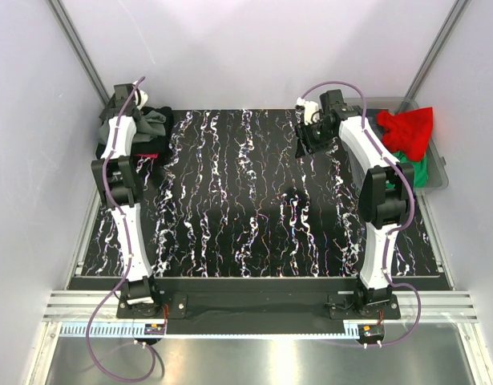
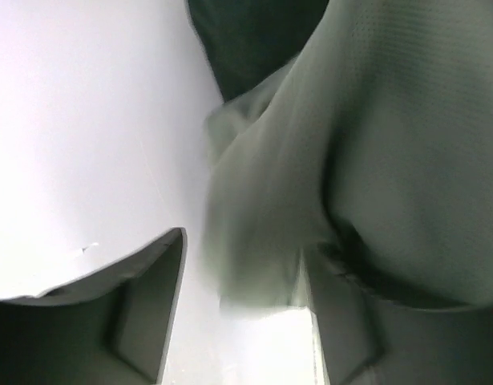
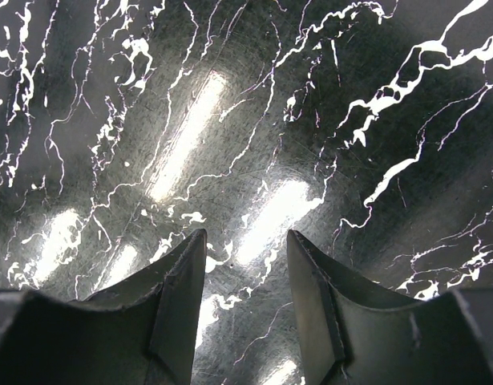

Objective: Fold and stack the t-shirts
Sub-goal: Neatly place the folded tshirt to the corner

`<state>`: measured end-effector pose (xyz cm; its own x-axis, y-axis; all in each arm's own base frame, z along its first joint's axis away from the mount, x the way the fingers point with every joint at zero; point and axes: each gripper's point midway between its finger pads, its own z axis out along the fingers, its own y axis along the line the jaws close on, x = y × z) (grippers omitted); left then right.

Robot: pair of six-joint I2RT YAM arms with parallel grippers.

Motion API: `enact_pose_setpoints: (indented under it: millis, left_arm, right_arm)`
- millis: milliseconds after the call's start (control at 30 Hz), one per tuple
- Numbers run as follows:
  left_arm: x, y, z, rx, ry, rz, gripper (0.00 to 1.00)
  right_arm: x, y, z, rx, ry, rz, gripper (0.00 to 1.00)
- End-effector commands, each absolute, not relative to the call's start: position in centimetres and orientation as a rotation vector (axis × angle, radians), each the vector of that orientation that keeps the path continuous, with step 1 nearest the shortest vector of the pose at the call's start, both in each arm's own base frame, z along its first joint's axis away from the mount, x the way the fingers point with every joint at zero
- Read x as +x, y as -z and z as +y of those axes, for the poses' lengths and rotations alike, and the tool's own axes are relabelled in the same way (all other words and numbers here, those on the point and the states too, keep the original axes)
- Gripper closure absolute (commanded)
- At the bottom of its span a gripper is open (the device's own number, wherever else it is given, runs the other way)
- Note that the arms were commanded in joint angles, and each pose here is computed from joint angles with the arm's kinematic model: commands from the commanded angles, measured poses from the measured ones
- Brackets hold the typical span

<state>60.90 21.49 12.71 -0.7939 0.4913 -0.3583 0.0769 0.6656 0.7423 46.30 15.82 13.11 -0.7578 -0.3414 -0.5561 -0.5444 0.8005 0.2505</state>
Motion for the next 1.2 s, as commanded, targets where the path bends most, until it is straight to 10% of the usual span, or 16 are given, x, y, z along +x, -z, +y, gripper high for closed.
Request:
enact_pose_setpoints:
  millis: [0,267,733,1167]
  left_arm:
    - [61.6,-19.5,21.0,0.258,-1.023,2.175,0.28]
    - [60.6,-22.2,15.0,0.296,-0.905,2.123,0.24]
    - [59.5,-18.7,5.0,0.129,-0.262,2.271,0.5]
    - [62.2,-16.0,3.7,-0.008,-0.185,2.228,0.44]
  right_arm:
    - [46.6,-15.4,16.3,-0.7,-0.506,2.42,0.48]
    - [46.9,-15.8,16.5,-0.702,-0.505,2.407,0.48]
    - [45.5,-13.2,14.8,-0.794,-0.419,2.494,0.48]
    - [44.4,-13.2,13.8,-0.679,-0.577,2.55,0.48]
